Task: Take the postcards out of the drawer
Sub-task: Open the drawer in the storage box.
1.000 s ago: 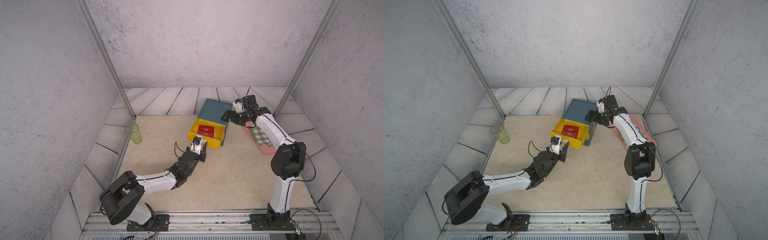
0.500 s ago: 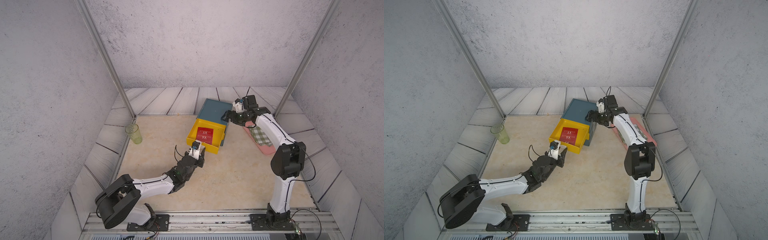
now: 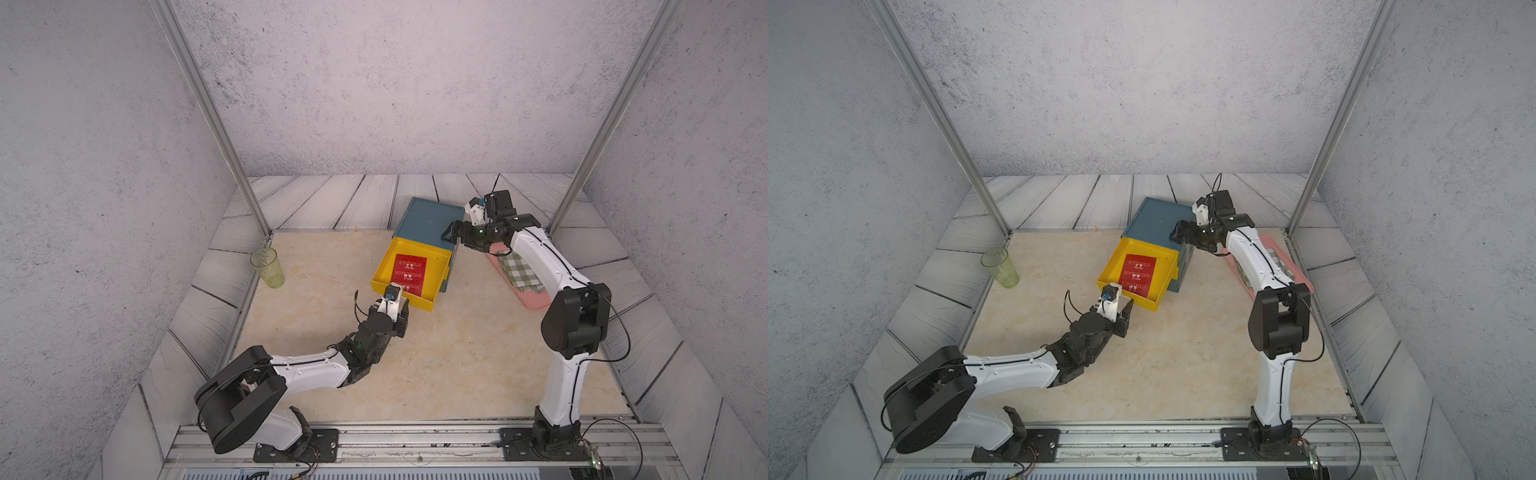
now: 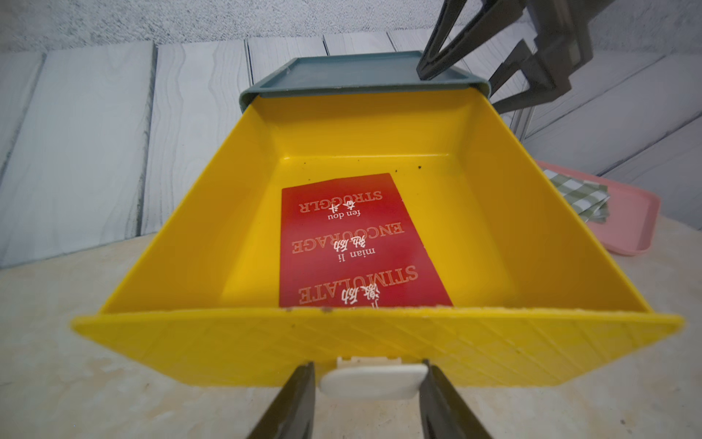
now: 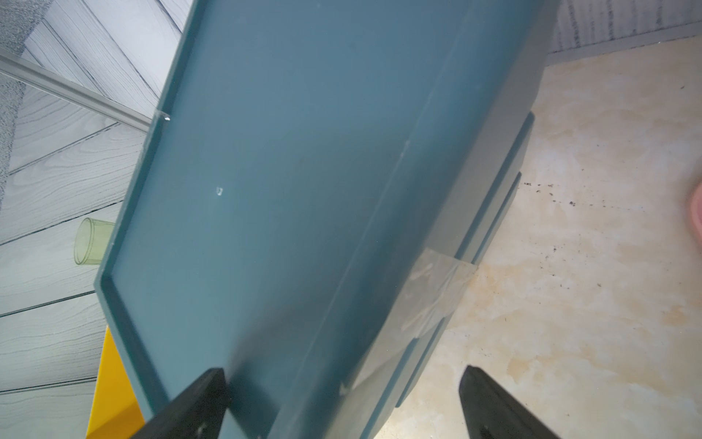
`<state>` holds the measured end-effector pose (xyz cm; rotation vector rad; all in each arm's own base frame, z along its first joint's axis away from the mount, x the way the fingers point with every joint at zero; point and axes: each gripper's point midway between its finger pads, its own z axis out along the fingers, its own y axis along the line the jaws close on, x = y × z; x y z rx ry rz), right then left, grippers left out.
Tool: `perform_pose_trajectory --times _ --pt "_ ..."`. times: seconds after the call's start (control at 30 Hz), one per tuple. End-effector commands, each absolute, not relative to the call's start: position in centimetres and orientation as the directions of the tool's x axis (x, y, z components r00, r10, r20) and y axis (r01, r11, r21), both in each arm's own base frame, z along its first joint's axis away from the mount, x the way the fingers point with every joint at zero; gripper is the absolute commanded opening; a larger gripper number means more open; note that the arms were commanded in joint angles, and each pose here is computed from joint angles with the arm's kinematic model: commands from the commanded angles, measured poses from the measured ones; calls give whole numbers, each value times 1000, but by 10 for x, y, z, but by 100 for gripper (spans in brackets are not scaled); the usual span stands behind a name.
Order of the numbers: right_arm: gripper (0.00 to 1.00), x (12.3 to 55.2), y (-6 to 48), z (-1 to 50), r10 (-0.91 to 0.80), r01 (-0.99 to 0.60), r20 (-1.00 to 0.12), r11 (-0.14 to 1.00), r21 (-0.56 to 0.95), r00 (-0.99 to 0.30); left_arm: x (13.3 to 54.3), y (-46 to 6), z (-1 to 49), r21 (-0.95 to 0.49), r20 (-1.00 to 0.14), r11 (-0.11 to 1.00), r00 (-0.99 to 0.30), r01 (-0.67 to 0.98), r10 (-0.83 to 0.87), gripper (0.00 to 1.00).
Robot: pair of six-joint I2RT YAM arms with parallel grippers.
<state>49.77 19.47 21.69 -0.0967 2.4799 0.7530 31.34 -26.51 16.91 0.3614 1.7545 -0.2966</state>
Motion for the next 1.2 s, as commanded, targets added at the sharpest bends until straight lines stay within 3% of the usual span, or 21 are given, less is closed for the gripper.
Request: perform_pose_trajectory --times 0.0,0.37,1.17 --pt "99 483 190 158 54 -131 -373 881 454 -926 321 -261 172 1 -978 936 -196 351 75 57" --pt "99 480 188 167 58 -134 -389 883 449 -919 316 -254 184 1 -979 938 -191 345 71 84" --pt "99 447 164 222 74 -129 -467 913 388 -881 300 -196 245 40 -988 967 -133 250 76 88"
